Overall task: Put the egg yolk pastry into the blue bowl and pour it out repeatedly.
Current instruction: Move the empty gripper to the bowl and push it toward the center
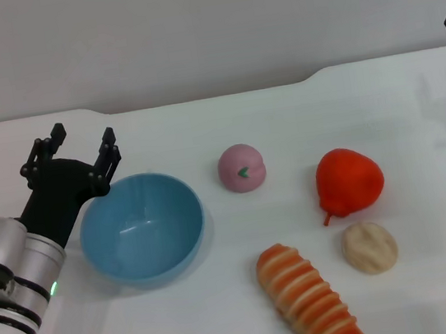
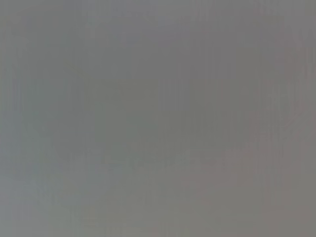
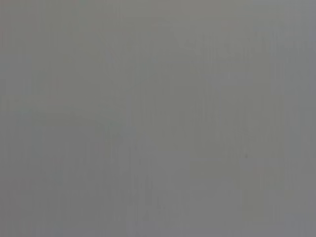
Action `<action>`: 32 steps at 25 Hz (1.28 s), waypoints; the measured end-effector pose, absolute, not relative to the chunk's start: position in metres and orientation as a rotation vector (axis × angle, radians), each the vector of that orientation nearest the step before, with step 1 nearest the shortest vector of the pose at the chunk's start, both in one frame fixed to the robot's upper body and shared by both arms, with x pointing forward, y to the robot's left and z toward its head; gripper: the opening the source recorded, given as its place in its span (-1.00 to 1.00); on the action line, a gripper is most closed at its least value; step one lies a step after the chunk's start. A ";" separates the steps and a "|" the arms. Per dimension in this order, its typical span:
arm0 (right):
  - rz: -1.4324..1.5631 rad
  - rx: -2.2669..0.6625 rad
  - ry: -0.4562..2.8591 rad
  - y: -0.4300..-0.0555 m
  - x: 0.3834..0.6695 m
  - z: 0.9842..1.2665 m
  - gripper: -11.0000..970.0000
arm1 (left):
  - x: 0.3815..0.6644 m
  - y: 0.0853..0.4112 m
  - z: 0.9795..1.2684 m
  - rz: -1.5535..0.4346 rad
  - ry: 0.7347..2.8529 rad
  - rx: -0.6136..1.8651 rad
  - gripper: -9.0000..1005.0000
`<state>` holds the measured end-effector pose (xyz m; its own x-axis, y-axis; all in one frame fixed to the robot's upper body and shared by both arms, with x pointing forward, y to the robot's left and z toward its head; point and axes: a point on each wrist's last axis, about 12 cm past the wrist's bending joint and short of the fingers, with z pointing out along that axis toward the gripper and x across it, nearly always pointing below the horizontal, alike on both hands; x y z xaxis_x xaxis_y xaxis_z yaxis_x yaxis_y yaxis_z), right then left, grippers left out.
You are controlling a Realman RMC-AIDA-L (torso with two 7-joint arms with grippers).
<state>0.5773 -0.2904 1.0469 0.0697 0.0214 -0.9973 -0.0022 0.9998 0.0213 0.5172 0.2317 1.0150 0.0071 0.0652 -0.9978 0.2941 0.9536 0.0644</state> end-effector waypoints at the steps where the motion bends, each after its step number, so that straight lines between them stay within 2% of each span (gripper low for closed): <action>1: 0.017 0.015 1.501 -0.291 0.577 1.047 -0.11 | 0.517 0.231 1.015 -0.184 1.561 0.288 0.39; 32: 0.035 -0.057 1.515 -0.284 0.576 1.044 -0.11 | 0.518 0.227 1.011 -0.186 1.591 0.329 0.40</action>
<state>0.5759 -0.2836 1.0444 0.0560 -0.0126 -0.9983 -0.0587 0.9982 -0.0159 0.5178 0.2268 1.0113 -0.0214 0.0950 -0.9952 0.3221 0.9431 0.0831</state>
